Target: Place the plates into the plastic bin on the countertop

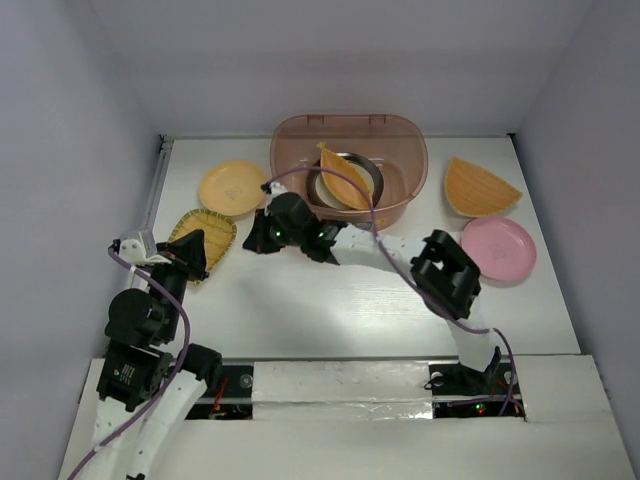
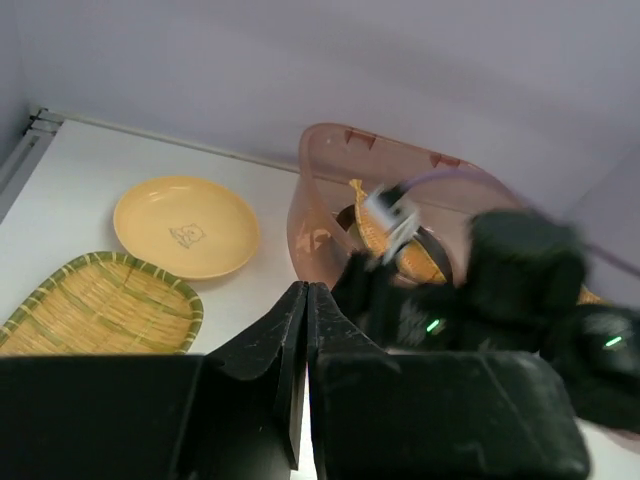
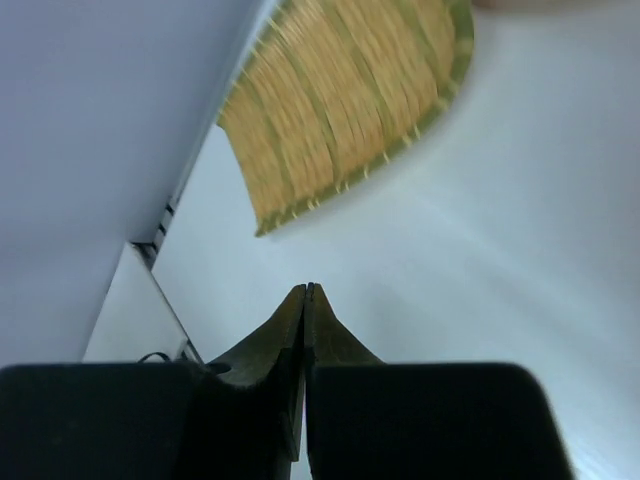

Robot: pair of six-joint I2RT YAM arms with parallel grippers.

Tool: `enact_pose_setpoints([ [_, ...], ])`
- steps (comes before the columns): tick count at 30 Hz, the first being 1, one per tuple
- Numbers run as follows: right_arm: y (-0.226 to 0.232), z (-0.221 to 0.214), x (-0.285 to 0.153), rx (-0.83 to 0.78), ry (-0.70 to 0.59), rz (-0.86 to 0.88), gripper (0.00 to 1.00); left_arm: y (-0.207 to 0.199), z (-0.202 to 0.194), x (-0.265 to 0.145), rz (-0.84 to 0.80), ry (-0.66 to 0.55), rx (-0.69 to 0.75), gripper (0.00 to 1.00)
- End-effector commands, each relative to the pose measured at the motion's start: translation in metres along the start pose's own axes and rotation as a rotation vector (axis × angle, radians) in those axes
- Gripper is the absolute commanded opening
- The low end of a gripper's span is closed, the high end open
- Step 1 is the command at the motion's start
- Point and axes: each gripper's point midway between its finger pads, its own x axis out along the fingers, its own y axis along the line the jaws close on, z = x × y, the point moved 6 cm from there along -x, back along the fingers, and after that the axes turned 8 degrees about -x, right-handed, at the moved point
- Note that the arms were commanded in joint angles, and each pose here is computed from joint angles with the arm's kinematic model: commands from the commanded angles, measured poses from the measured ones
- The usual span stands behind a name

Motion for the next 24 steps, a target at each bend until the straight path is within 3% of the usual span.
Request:
enact_pose_setpoints([
  [1, 0.022, 0.007, 0.027, 0.130, -0.122, 0.016, 0.09, -0.002, 0.012, -0.002, -0.002, -0.072, -0.022, 0.00],
  [3, 0.020, -0.005, 0.040, 0.165, -0.132, -0.017, 0.18, -0.003, 0.012, -0.001, -0.013, -0.069, -0.022, 0.02],
  [4, 0.020, -0.011, 0.046, 0.183, -0.137, -0.027, 0.31, -0.003, 0.012, -0.002, -0.016, -0.069, -0.024, 0.09],
  [7, 0.011, -0.030, 0.066, 0.242, -0.137, -0.073, 0.51, -0.005, 0.012, -0.002, -0.034, -0.066, -0.025, 0.17],
  [8, 0.012, -0.036, 0.070, 0.251, -0.134, -0.080, 0.54, -0.006, 0.011, -0.002, -0.037, -0.065, -0.025, 0.18],
  [15, -0.001, -0.054, 0.103, 0.353, -0.134, -0.097, 0.59, -0.007, 0.012, -0.005, -0.053, -0.071, -0.031, 0.22],
  [24, -0.013, -0.078, 0.136, 0.348, -0.071, -0.118, 0.58, -0.008, 0.013, -0.007, -0.064, -0.072, -0.032, 0.23],
])
